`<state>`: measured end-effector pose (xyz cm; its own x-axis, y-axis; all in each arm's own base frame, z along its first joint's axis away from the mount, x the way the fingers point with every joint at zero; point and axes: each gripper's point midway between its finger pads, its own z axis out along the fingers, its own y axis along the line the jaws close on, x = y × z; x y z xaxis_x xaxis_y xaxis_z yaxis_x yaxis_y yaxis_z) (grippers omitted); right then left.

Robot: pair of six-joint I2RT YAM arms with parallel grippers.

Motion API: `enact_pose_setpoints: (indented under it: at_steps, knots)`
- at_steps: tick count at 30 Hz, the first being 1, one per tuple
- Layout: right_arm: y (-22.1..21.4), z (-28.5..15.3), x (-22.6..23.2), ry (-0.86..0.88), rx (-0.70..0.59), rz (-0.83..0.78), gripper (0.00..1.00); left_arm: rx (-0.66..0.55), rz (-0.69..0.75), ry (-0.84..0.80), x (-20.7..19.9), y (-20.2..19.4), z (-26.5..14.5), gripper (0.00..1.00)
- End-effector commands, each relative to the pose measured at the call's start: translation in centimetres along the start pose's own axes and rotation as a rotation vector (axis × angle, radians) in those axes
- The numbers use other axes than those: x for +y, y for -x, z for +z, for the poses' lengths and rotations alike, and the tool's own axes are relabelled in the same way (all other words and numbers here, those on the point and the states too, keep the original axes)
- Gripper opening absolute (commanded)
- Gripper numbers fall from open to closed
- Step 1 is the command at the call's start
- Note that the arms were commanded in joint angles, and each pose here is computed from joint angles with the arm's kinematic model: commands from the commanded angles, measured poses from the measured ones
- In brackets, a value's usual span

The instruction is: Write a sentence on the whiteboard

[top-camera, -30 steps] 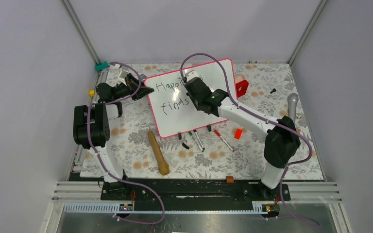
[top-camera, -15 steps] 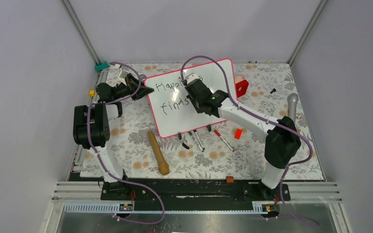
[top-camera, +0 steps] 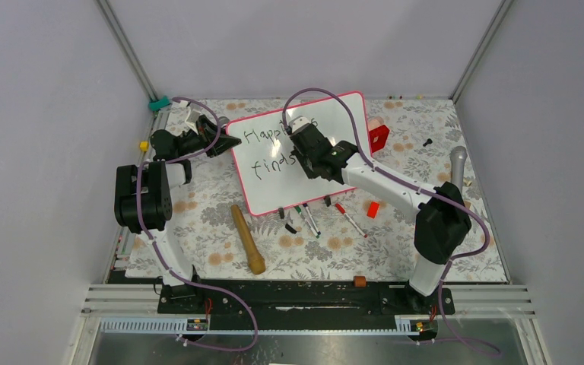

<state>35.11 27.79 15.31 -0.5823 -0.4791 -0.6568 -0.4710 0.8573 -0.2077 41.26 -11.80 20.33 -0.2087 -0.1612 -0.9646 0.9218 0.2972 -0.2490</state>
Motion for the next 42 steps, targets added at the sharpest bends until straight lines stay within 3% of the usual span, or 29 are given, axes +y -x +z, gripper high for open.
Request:
enact_pose_setpoints:
  at_steps: [1,22,27,42]
  knots:
    - [2.8,-0.5,0.0,0.032,-0.088,0.04,0.0,0.167,0.188,-0.267,-4.0,-4.2,-0.6,0.0]
    - [5.2,-5.3,-2.1,0.031,-0.27,0.081,0.0,0.167,0.184,-0.267,-3.9,-4.1,-0.6,0.0]
    - [4.6,-4.8,-4.7,-0.071,-0.242,0.108,0.0,0.167,0.186,-0.266,-4.0,-4.1,-0.6,0.0]
    - [4.8,-2.3,-5.5,-0.08,-0.191,0.144,0.0,0.167,0.189,-0.267,-4.0,-4.2,-0.6,0.0]
